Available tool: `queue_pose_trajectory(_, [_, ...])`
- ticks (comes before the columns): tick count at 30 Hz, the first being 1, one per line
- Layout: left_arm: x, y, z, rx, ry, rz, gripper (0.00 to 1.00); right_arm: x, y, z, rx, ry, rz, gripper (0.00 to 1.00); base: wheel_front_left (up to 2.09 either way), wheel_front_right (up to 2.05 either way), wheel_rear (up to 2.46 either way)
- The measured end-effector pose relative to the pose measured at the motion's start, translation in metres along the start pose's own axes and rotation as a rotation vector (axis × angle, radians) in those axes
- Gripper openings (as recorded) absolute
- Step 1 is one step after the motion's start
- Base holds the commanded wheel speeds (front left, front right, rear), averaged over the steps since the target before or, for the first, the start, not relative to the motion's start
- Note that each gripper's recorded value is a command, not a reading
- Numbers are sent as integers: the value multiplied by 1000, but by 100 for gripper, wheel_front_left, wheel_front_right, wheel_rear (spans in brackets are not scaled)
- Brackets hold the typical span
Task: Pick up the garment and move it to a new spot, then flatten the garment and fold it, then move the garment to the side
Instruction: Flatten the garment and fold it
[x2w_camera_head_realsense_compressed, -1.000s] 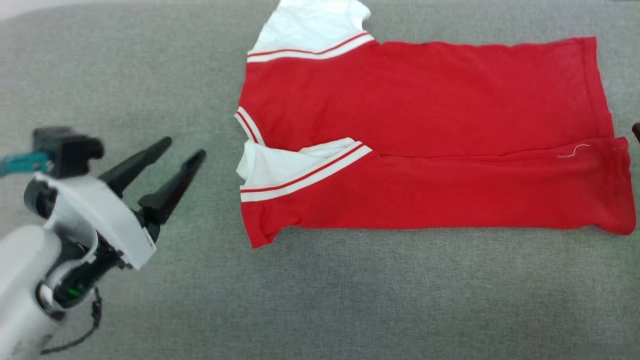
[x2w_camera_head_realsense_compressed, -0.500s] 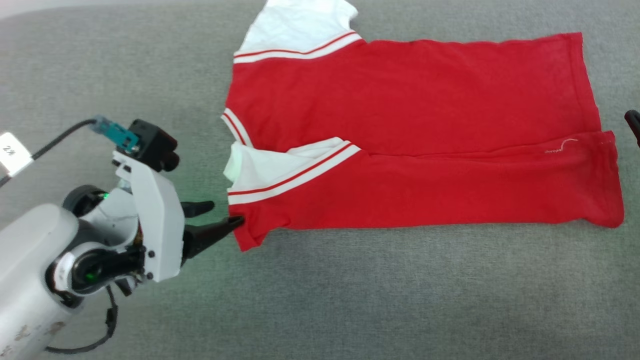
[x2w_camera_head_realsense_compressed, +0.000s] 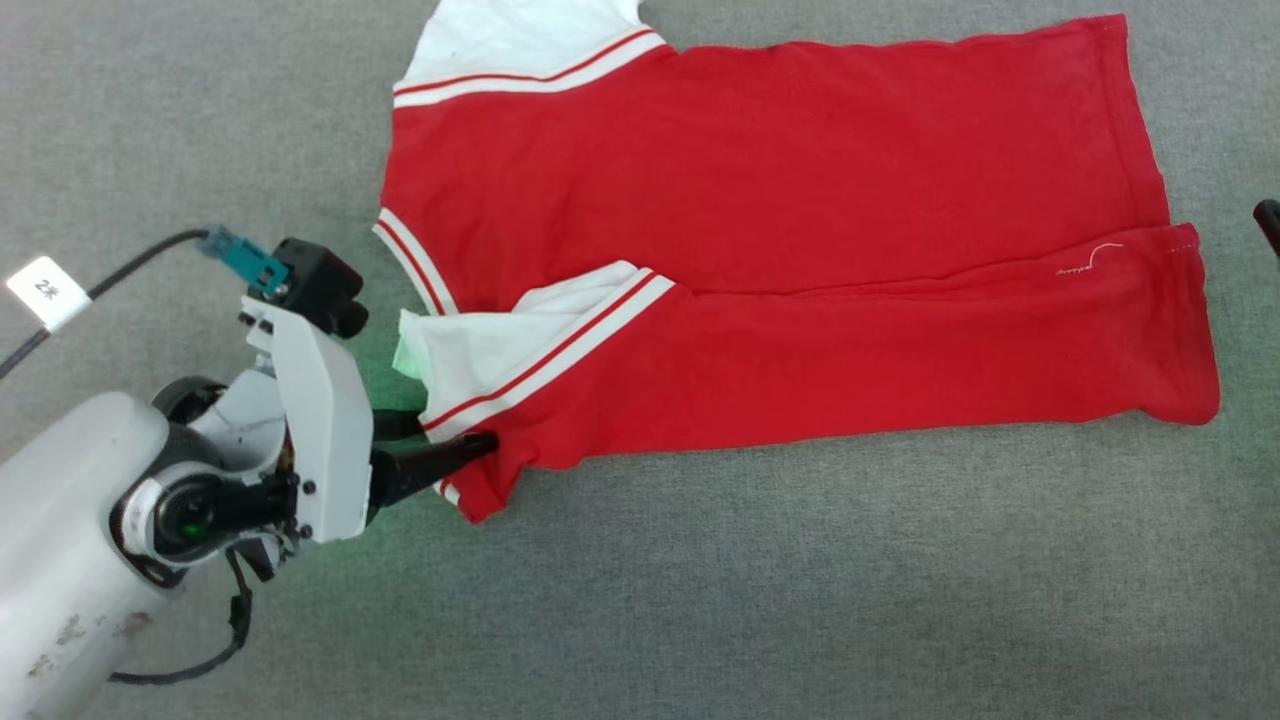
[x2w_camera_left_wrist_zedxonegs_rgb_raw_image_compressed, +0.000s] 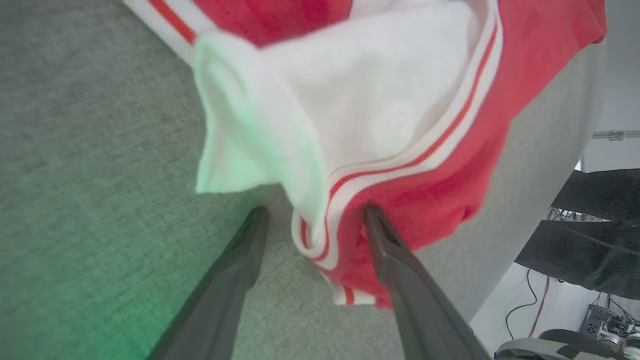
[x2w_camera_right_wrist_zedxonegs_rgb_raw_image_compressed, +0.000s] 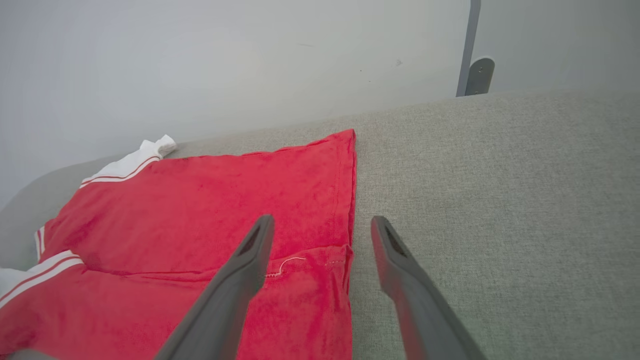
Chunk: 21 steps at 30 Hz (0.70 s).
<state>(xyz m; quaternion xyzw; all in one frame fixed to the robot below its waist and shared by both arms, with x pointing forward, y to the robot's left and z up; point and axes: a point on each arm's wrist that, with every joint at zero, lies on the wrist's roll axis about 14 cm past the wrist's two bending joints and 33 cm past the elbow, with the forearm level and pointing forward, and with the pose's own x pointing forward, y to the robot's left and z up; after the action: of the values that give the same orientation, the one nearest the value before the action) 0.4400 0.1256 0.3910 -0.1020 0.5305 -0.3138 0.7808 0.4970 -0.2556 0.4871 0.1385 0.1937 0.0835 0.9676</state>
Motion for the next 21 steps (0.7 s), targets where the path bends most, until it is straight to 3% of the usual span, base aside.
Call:
queue_pose_trajectory(1, [2,0,0,-6,5,-8,100,0,-2,0,-2,2,-4,100,0,0,0])
queue_pose_trajectory(2, [4,-1,-1,-7,11,-15,90,0,-3,-1,-5,12,-7,100,0,0,0])
queue_pose_trajectory(4, [7,0,-1,-9,19,-24,49,0,-5,-5,-12,39,-10,100,0,0,0])
queue_pose_trajectory(5, [8,0,-1,-11,20,-26,44,-1,-5,-7,-17,54,-11,100,0,0,0])
queue_pose_trajectory(7, [10,1,-2,-11,22,-32,5,-1,-6,-11,-35,93,-9,100,0,0,0])
queue_pose_trajectory(8, [10,2,-2,-12,21,-33,0,-2,-5,-17,-45,126,-7,100,0,0,0])
queue_pose_trajectory(18, [18,-6,-1,-11,-14,-78,0,-15,-14,-68,-255,512,-21,100,0,0,0])
queue_pose_trajectory(21, [21,-7,-1,-9,-19,-90,0,-11,-7,-89,-255,602,4,100,0,0,0])
